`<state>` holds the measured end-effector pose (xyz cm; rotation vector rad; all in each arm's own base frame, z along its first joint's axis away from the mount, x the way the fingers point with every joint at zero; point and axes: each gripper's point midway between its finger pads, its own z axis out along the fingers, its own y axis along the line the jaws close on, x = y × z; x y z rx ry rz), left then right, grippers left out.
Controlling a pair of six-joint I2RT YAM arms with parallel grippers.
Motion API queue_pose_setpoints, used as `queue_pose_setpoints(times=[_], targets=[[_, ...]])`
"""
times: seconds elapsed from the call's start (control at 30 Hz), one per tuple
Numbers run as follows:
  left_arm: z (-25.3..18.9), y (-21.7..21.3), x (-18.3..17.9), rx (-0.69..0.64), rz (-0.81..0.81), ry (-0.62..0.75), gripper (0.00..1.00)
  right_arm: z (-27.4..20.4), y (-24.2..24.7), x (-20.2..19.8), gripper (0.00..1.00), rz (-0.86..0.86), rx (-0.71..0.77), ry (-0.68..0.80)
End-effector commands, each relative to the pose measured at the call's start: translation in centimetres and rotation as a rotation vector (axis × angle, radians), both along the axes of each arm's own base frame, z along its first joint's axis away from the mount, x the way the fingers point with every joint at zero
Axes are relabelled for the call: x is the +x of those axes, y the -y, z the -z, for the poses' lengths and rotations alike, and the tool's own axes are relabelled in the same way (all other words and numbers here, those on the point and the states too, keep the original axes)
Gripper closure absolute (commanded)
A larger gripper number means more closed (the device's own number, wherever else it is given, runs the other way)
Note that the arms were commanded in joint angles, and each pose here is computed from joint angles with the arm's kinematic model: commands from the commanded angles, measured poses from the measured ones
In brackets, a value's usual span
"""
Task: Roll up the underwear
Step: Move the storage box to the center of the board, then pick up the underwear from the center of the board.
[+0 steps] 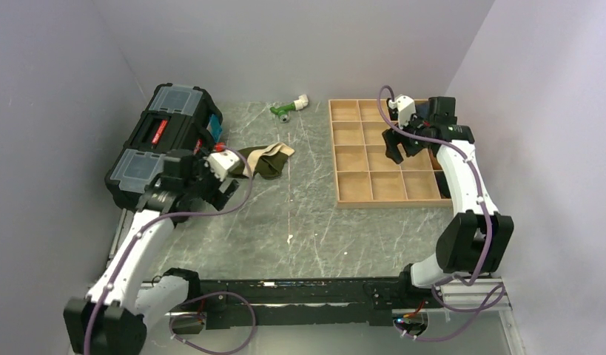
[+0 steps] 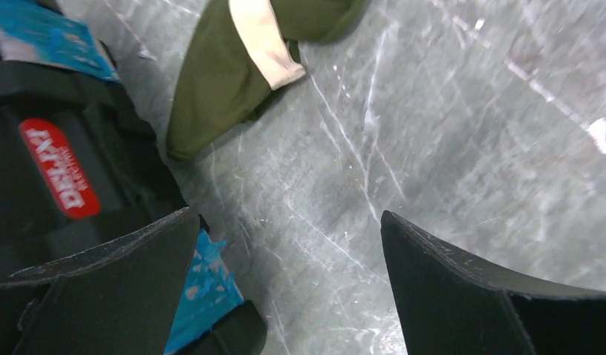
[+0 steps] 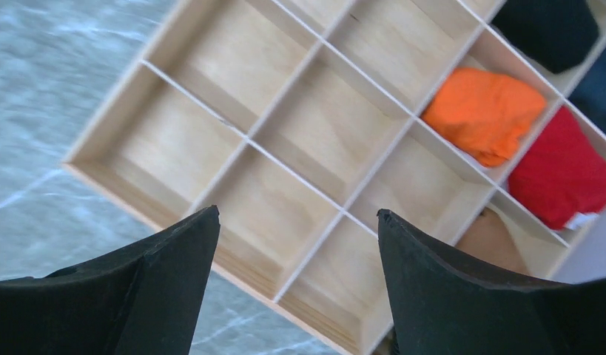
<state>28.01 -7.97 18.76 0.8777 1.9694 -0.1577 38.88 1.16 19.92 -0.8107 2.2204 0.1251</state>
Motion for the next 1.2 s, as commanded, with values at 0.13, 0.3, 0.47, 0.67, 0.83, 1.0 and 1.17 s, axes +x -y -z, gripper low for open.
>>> queue_pose_setpoints(times=[0.13, 0.3, 0.47, 0.67, 0.83, 1.0, 1.17], targets=[[3.2, 0.8, 5.7, 0.390, 0.064, 0.000, 0.07, -1.6, -7.2, -5.0, 0.19, -0.157, 0.351, -0.055], [6.1, 2.1, 9.2, 0.544, 0.118, -0.053, 0.11, -0.1, -8.1, -6.9, 0.19, -0.179, 0.392, -0.099], [9.4, 3.3, 12.0, 0.669, 0.173, -0.094, 0.13, 1.6, -8.1, -7.8, 0.20, -0.181, 0.393, -0.121], [11.7, 4.4, 14.5, 0.722, 0.186, -0.105, 0.16, 1.9, -8.5, -8.4, 0.20, -0.205, 0.408, -0.135], [13.0, 4.9, 15.4, 0.736, 0.191, -0.120, 0.21, 2.6, -8.5, -8.7, 0.20, -0.210, 0.410, -0.160], [14.0, 5.0, 15.4, 0.743, 0.202, -0.140, 0.33, 2.9, -8.5, -8.8, 0.20, -0.215, 0.413, -0.173], [13.9, 5.3, 15.3, 0.721, 0.198, -0.148, 0.56, 3.5, -8.5, -8.8, 0.20, -0.211, 0.414, -0.199]])
